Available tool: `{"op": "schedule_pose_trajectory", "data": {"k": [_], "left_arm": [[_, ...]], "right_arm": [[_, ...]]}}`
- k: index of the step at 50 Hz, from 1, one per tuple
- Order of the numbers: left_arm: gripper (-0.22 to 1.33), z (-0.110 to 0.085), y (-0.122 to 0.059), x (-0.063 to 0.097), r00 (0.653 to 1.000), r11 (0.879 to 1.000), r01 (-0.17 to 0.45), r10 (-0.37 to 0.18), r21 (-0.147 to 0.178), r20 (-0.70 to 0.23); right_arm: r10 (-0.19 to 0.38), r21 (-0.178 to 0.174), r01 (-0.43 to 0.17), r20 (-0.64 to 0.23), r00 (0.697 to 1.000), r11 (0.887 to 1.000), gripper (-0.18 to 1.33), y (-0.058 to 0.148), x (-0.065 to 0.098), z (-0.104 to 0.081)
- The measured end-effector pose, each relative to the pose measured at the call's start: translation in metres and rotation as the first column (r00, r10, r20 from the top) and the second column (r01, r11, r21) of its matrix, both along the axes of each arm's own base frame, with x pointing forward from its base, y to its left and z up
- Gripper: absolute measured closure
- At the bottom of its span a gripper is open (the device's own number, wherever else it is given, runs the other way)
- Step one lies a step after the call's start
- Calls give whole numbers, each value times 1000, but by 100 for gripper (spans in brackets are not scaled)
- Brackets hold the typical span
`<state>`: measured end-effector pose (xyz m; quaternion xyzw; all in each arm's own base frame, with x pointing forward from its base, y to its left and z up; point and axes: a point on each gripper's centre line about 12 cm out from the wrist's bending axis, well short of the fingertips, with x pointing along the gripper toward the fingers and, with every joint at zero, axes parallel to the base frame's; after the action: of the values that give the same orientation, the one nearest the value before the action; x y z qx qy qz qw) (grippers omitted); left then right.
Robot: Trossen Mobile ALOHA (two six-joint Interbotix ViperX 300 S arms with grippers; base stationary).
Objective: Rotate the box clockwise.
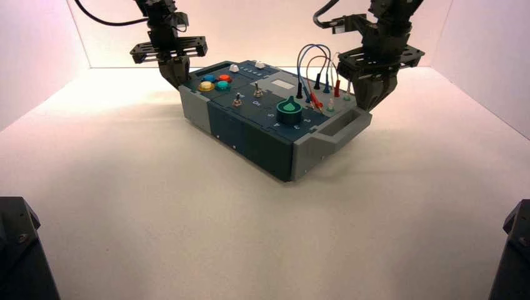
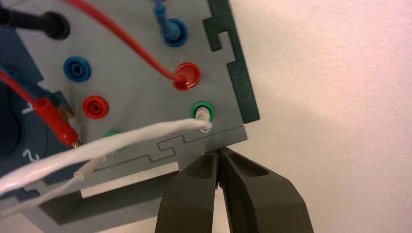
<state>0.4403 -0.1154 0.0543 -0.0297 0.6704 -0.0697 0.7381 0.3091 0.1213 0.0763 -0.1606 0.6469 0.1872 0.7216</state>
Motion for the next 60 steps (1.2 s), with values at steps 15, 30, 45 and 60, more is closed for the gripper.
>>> {"op": "schedule_pose_trajectory", "data": {"k": [15,30,45,60], "left_arm": [[127,1,0,11,1000,1000,-6,6,-5,21],[127,2,-4,26,999,1000,-5,5,-11,43],[127,4,-7,41,998,1000,-2,3,-17,61],[127,6,-9,48,997,1000,-3,4,-20,71]], "right_arm": [[24,0,-24,-13,1000,1000,130,20,-14,1],[41,-1,-41,-23,999,999,130,32,-26,0],[97,-2,-97,-30,995,995,130,52,-42,0],[122,0,-122,-30,992,992,130,61,-49,1]]}}
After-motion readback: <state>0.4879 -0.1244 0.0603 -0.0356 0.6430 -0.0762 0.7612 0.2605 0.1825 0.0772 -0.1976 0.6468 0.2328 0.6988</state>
